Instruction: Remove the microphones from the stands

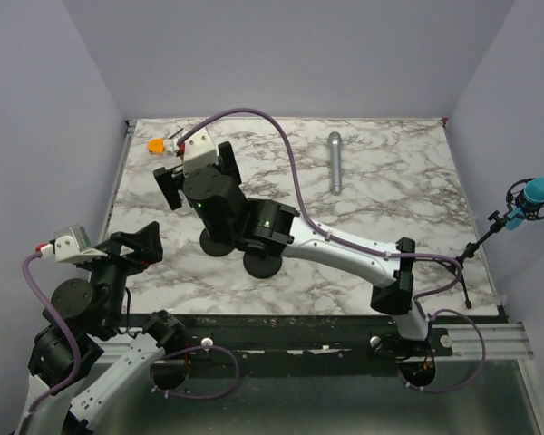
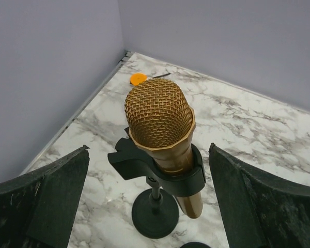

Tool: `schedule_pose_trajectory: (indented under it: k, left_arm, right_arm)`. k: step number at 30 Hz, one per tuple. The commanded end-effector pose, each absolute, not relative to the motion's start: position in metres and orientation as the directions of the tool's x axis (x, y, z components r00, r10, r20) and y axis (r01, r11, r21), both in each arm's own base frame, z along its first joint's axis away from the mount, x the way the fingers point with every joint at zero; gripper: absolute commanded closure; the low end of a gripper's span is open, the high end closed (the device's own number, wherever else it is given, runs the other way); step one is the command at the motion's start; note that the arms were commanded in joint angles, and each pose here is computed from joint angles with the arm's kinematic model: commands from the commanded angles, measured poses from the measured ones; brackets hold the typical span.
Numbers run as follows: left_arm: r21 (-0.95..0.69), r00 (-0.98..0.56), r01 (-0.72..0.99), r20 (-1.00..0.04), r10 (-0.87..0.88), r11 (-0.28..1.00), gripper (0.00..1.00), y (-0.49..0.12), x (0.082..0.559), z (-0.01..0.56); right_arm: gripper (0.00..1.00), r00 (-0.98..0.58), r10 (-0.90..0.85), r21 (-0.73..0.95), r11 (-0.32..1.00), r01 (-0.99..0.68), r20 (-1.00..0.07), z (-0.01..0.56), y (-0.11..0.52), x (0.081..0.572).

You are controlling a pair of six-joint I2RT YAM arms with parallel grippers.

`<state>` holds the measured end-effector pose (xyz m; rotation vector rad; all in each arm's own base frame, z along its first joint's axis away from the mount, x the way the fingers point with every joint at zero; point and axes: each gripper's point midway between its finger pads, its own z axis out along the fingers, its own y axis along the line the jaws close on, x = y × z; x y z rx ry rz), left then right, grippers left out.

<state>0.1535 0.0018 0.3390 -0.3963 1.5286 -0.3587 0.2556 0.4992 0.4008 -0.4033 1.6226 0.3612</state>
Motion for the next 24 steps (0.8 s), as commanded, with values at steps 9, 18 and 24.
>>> schedule_pose_trajectory:
  k: [9, 18, 24]
  left_arm:
    - [-0.492, -0.093, 0.017, -0.867, -0.489, 0.870, 0.01, -0.021, 0.158, 0.311]
    - [-0.523, -0.150, 0.083, -0.848, -0.508, 0.849, 0.01, -0.040, 0.157, 0.304]
    - [-0.546, -0.198, 0.335, -0.837, -0.509, 0.768, 0.01, -0.088, 0.152, 0.316]
  right_arm:
    - [0.22, 0.042, -0.146, -0.152, 0.939, -0.309, -0.988, 0.390, 0.501, 0.290]
    - [0.55, 0.047, -0.161, -0.167, 0.912, -0.375, -0.986, 0.382, 0.504, 0.306]
    - [0.68, 0.141, -0.172, -0.223, 0.766, -0.603, -0.975, 0.388, 0.513, 0.289]
